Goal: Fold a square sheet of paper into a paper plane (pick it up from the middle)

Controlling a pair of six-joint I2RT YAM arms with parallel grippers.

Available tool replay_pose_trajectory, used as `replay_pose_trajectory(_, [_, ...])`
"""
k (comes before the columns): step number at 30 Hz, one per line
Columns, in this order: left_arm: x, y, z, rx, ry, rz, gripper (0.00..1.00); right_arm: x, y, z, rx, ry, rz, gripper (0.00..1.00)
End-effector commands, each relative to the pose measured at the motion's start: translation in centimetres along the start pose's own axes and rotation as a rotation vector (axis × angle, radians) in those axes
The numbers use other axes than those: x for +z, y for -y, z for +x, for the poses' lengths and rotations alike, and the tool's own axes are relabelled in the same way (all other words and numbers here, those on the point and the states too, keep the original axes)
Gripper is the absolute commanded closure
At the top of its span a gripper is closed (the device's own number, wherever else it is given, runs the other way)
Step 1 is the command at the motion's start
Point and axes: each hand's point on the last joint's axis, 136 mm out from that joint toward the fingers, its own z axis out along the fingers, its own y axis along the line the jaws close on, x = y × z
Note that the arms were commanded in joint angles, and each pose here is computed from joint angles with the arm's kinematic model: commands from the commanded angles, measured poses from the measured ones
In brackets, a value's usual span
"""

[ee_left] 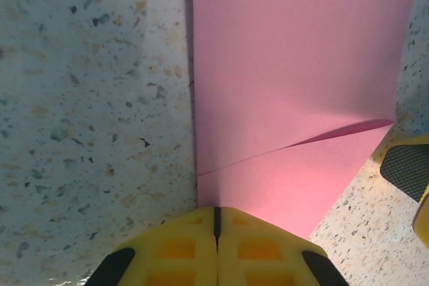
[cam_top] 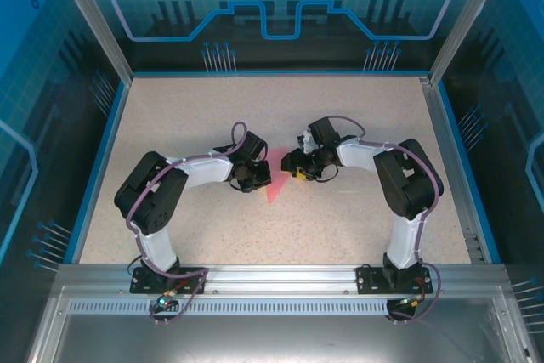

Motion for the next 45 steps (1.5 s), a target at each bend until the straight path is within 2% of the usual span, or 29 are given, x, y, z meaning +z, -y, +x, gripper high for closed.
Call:
replay_pose_trajectory(1, [0.5,-1.1,-0.1,-0.038,-0.012,-0.04,0.94,0.7,-1.1,0.0,0.005,-0.022,-0.029,0.46])
replay_pose_trajectory(5, [0.6,-1.4,0.0,-0.05,-0.02,-0.046,0.94,0.9,-0.8,0.0,0.027,-0.026,-0.011,0.47])
replay_pose_trajectory(11, [0.3,-1.5,0.1,-0.061,-0.016,-0.038,0.94,0.1,0.7,-0.4,0.085,0.022,0.093,0.45])
replay_pose_trajectory(26, [-1.2,-0.9,-0.1,-0.078,-0.002,0.002,0.86,1.0,-0.9,-0.3,0.083,-0.016,0.036,0.45])
replay_pose_trajectory(41, [-2.2,-1.2,-0.5,-0.093,0.019,0.006,0.79,1.1,-0.5,-0.2,0.102,-0.015,0.058,0.45])
replay_pose_trajectory(45, [-2.2,-1.3,-0.5,-0.095,0.022,0.006,0.79,0.5,-0.1,-0.3,0.117,0.02,0.09,0.42])
